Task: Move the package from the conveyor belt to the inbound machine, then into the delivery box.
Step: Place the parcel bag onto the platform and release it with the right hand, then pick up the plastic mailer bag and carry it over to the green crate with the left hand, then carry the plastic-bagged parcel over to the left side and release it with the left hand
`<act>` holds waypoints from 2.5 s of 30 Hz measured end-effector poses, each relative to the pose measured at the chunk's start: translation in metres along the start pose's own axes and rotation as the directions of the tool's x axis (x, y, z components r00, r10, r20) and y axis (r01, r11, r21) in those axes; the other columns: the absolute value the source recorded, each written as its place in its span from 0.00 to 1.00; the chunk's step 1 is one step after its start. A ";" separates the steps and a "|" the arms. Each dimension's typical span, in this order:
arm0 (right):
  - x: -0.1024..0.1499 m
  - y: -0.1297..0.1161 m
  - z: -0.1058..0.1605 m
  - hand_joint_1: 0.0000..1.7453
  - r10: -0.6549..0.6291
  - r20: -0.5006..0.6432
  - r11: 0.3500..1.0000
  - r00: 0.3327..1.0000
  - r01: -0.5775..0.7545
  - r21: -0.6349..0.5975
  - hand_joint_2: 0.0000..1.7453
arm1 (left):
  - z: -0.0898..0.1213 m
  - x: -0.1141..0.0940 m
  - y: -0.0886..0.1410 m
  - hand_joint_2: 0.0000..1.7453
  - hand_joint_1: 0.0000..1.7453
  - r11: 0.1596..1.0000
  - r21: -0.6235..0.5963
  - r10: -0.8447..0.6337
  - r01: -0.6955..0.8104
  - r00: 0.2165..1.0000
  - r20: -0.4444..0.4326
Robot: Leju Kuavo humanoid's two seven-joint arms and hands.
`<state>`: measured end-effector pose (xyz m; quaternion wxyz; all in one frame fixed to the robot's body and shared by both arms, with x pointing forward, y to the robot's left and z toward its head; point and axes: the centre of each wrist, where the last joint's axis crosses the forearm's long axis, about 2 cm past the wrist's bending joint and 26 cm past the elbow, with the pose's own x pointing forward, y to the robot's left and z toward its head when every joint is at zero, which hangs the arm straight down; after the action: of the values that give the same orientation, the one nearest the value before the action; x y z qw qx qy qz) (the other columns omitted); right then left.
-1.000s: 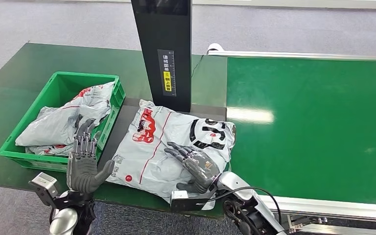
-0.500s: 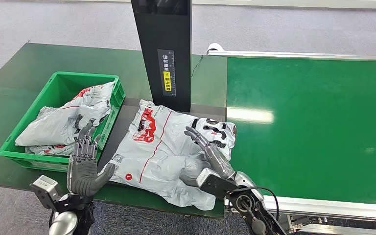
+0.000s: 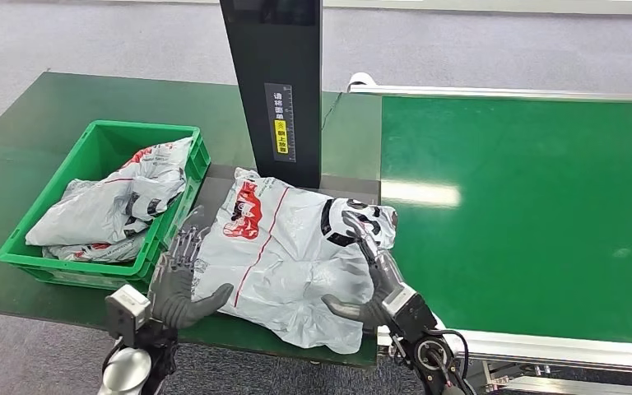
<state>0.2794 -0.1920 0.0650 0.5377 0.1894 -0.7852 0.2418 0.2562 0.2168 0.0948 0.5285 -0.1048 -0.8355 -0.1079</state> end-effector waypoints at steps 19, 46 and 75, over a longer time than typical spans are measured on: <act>0.011 -0.004 0.007 0.00 -0.023 0.046 0.991 0.999 0.029 -0.129 1.00 | -0.017 -0.025 -0.016 1.00 0.00 0.764 -0.347 -0.623 0.544 0.761 -0.179; 0.016 -0.004 0.015 0.00 -0.016 0.034 0.983 0.999 0.022 -0.182 1.00 | -0.023 -0.028 -0.009 1.00 1.00 0.750 -0.248 -0.649 0.613 0.754 -0.099; 0.018 -0.010 0.016 0.00 -0.036 0.055 0.974 0.998 0.048 -0.223 1.00 | -0.050 0.051 0.037 1.00 1.00 0.274 0.428 -0.962 0.861 0.235 0.142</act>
<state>0.2672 -0.2098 0.0785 0.5407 0.1501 -0.8165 0.1356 0.2889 0.2408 0.1647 0.2000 0.4588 -0.8242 -0.2650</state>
